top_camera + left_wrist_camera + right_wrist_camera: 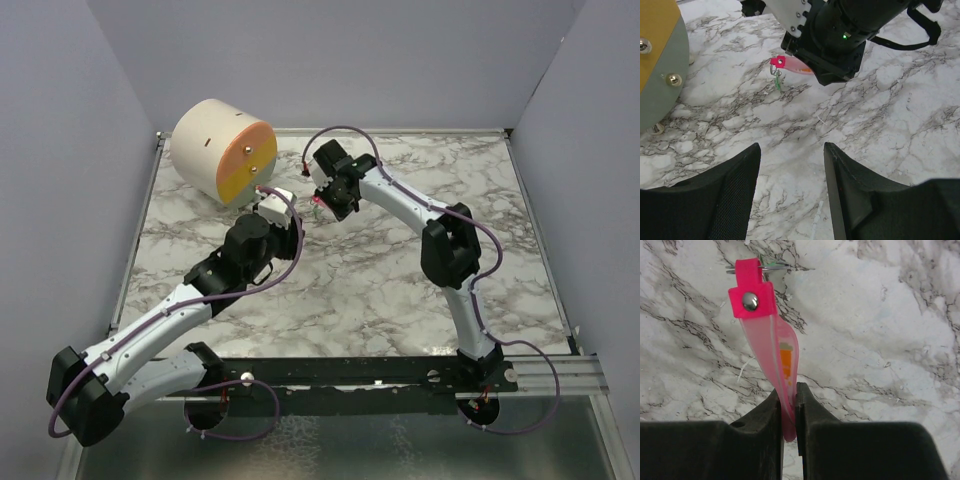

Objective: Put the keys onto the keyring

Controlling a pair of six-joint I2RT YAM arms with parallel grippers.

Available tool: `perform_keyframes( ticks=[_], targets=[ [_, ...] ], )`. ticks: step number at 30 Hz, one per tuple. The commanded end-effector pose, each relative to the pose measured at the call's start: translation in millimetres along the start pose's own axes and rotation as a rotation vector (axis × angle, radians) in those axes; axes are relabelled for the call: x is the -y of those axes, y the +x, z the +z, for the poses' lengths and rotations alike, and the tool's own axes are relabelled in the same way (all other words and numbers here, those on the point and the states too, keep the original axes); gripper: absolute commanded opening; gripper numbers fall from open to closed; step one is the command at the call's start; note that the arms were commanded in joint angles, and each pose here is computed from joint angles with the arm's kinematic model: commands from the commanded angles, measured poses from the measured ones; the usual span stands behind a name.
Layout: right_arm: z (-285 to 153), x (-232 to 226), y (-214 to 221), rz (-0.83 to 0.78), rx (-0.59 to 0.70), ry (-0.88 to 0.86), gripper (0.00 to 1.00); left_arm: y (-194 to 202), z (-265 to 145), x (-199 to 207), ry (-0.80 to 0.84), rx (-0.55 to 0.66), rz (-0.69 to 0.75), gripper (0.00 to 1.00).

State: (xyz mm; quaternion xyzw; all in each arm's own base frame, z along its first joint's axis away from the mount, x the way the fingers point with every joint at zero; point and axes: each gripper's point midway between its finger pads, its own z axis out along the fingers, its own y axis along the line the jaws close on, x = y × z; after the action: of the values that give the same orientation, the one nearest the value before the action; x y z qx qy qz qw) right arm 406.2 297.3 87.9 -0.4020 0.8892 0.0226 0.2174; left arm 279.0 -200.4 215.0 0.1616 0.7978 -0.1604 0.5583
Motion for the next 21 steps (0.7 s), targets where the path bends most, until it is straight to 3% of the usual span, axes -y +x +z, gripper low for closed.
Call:
perform_keyframes(
  ticks=[1,21],
  targets=[
    [2.9,-10.2,-17.1,-0.02,0.088,-0.046,0.01,-9.4,-1.5,-7.1,-0.031,0.045,-0.023,0.56],
    [8.2,-6.2,51.5,0.016,-0.066,0.026,0.01,-2.7,0.4,-10.8,-0.04,0.035,-0.022,0.56]
  ],
)
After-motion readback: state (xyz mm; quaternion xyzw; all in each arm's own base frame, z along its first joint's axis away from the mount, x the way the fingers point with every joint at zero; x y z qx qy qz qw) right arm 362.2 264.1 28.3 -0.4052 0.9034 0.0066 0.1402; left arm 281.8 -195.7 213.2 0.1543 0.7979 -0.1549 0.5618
